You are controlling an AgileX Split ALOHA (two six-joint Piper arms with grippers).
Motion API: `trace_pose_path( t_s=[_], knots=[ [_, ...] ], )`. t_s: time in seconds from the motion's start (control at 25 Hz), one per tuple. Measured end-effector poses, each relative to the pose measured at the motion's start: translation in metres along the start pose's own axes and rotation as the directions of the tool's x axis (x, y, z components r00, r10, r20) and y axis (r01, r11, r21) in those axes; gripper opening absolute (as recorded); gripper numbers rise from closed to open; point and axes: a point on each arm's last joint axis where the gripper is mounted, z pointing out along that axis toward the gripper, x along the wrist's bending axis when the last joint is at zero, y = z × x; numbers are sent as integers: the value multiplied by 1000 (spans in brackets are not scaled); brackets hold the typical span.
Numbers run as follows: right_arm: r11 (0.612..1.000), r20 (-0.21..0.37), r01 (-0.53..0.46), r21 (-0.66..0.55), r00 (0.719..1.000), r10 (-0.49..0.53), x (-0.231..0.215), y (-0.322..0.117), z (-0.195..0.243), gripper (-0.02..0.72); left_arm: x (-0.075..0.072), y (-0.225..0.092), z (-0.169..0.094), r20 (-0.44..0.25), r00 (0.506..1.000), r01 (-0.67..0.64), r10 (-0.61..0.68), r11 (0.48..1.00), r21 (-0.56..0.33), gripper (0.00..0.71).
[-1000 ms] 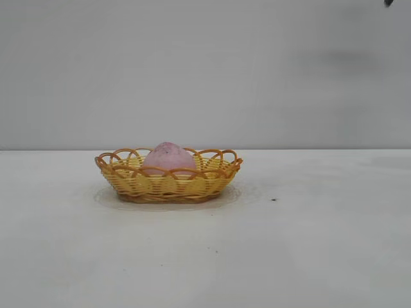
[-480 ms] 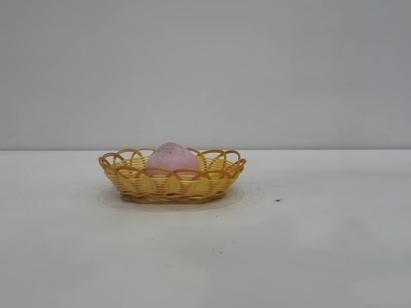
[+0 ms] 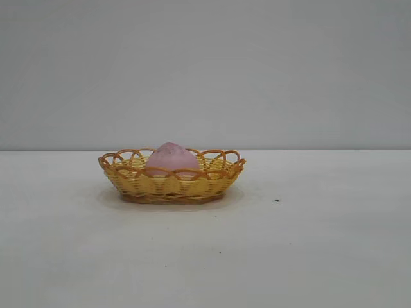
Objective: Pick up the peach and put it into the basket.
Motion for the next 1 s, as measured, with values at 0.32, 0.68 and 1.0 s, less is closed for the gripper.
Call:
trace_pose_path(
  t_s=[0.32,0.68,1.0],
  knots=[
    [998,-46,58,-3,997,-58,1,-10,-2,441,0,0,0,0,1000,-2,2,1000,0,274],
    [996,-13,38,-86,999,-39,-3,-19,-13,441,0,0,0,0,1000,-2,2,1000,0,274],
    [990,-78,92,-104,992,-100,-3,-20,-15,441,0,0,0,0,1000,-2,2,1000,0,274]
  ],
)
